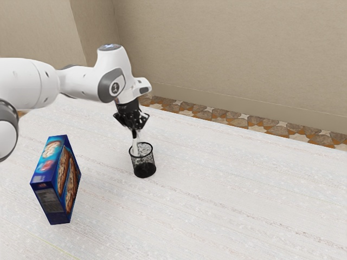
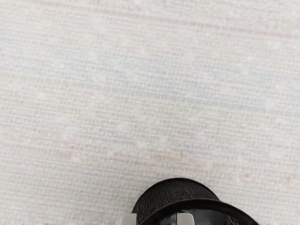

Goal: Take the marker out of the pen holder and place it to the left of the pen holder.

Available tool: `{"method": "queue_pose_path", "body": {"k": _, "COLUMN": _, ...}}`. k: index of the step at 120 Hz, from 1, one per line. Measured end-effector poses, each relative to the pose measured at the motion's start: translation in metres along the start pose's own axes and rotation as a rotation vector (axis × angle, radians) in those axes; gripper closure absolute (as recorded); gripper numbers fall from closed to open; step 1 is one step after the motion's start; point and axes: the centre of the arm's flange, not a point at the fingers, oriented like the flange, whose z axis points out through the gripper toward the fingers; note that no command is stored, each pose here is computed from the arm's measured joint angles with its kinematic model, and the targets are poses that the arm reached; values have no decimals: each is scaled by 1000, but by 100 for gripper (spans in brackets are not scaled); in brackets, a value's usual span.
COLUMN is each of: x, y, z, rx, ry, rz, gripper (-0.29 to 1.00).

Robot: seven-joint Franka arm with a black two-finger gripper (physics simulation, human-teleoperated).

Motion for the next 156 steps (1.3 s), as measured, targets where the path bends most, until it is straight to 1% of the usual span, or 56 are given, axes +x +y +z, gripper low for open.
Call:
{"method": "queue_pose_path", "body": {"k": 17, "x": -4, "y": 3, "z": -50, "rx": 5, "ry": 67, "rz": 0, "gripper": 77}}
{"method": "queue_pose_path", "body": {"k": 39, "x": 7, "y": 2, "z": -90, "rx": 56, "ry": 136, "rz": 15, "gripper": 77}}
{"method": "queue_pose_path", "body": {"k": 51, "x": 19, "y": -15, "z": -112, "rx": 98, "ry": 168, "rz": -2, "gripper": 77}}
{"method": "queue_pose_path", "body": {"k": 61, "x": 35, "y": -44, "z": -109, "rx": 133, "ry": 167, "rz": -40, "gripper": 77}}
{"method": "queue_pose_path", "body": {"k": 77, "x": 56, "y": -97, "z": -71, "rx": 162, "ry": 124, "rz": -102, "gripper": 76}}
{"method": "queue_pose_path", "body": {"k": 89, "x": 61, "y": -117, "z": -37, "rx": 140, "ry": 70, "rz": -118, "gripper": 76}}
{"method": "queue_pose_path", "body": {"k": 105, "x": 59, "y": -124, "z": 6, "rx": 84, "ry": 0, "rz": -113, "gripper": 76}}
{"method": "queue_pose_path", "body": {"k": 137, "x": 46, "y": -125, "z": 35, "rx": 26, "ry": -117, "rz": -107, "gripper": 76}}
{"method": "queue_pose_path", "body": {"k": 139, "x": 45, "y": -125, "z": 37, "rx": 23, "ry": -124, "rz": -107, "gripper": 75}}
{"method": "queue_pose_path", "body": {"k": 156, "x": 42, "y": -126, "z": 35, "rx": 4, "ry": -150, "rz": -92, "gripper": 43}}
